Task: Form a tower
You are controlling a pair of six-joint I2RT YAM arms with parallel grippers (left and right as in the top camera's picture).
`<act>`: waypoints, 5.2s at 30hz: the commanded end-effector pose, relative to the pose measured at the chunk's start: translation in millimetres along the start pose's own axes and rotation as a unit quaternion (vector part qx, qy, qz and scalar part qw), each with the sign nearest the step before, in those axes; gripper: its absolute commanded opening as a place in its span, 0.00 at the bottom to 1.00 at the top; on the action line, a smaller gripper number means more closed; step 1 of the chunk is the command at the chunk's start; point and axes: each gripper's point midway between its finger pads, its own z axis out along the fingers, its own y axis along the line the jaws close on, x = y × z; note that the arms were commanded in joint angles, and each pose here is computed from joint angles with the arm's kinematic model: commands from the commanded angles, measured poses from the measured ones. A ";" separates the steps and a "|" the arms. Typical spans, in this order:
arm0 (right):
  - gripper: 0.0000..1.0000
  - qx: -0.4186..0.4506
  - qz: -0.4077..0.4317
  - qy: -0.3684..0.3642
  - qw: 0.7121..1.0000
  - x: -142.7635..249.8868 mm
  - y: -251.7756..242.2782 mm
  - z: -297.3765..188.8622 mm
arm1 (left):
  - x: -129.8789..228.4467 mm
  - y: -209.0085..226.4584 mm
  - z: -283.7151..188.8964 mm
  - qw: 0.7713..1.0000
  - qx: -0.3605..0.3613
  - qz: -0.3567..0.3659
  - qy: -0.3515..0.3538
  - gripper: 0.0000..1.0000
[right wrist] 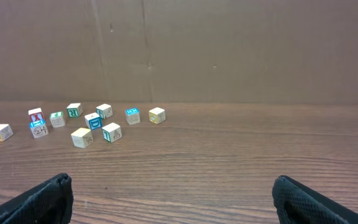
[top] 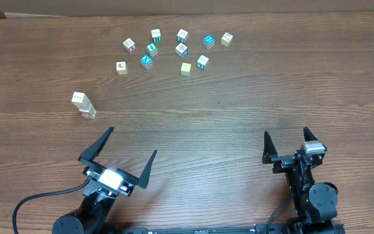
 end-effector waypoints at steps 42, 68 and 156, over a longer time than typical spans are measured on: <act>1.00 0.001 -0.001 0.002 1.000 3.6 -0.7 0.5 | 80.5 -22.6 -0.3 0.997 0.035 -0.027 0.060 1.00; 1.00 0.001 -0.001 0.002 1.000 3.6 -0.7 0.5 | 126.9 31.1 -18.0 0.984 -0.080 -0.030 0.156 0.99; 1.00 0.001 -0.001 0.002 1.000 3.6 -0.7 0.5 | 139.3 60.0 -32.1 0.972 -0.144 -0.030 0.183 1.00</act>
